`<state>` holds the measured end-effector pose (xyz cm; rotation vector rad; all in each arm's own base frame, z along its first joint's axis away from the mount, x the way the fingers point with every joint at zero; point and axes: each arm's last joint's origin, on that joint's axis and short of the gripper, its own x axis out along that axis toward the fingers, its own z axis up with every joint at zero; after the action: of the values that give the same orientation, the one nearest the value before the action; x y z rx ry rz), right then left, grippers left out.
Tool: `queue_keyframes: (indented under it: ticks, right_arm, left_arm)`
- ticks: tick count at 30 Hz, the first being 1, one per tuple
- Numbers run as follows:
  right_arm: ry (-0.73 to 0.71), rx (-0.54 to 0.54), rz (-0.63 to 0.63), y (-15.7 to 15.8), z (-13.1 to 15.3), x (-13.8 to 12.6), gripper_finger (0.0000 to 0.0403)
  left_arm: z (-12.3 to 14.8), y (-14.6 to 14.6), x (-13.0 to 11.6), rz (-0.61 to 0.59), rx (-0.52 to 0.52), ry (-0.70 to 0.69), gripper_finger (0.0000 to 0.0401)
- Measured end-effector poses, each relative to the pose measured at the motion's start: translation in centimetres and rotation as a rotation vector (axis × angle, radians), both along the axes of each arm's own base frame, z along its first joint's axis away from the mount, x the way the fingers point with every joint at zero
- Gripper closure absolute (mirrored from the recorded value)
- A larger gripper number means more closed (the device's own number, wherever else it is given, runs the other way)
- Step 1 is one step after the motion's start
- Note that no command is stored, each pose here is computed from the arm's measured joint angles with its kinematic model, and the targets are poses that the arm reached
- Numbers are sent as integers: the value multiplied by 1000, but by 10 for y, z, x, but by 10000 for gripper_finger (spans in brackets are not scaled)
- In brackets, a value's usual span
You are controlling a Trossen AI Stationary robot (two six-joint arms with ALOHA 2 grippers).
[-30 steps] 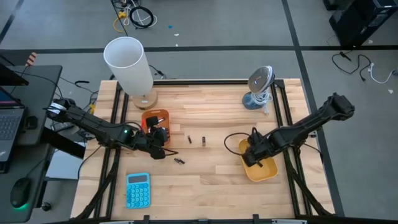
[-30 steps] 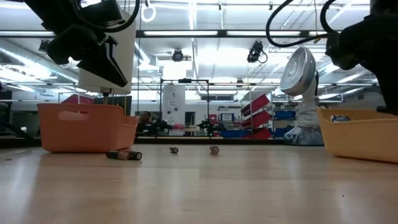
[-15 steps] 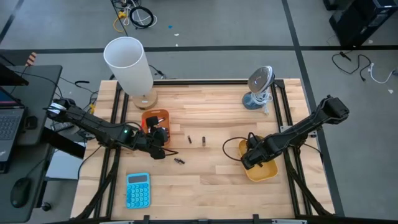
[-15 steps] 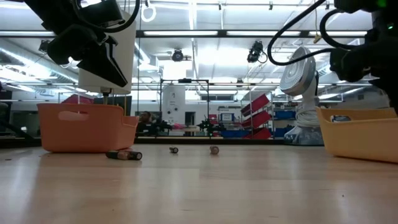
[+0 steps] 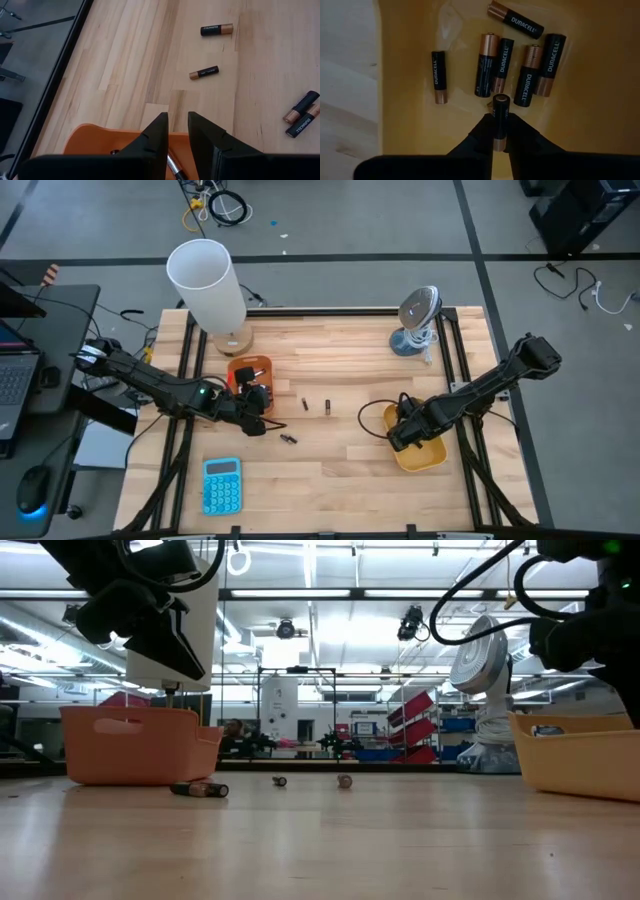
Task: Sort batteries
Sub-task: Put the gold battery into the yellow bin
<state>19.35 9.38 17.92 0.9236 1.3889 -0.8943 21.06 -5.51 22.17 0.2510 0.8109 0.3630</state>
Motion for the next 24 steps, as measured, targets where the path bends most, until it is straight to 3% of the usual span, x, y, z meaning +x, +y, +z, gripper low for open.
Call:
queue_keyframes:
  ticks: [24]
  right_arm:
    - [-6,-12,-2,0,0,0,357]
  left_arm:
    - [0,0,0,1,0,0,325]
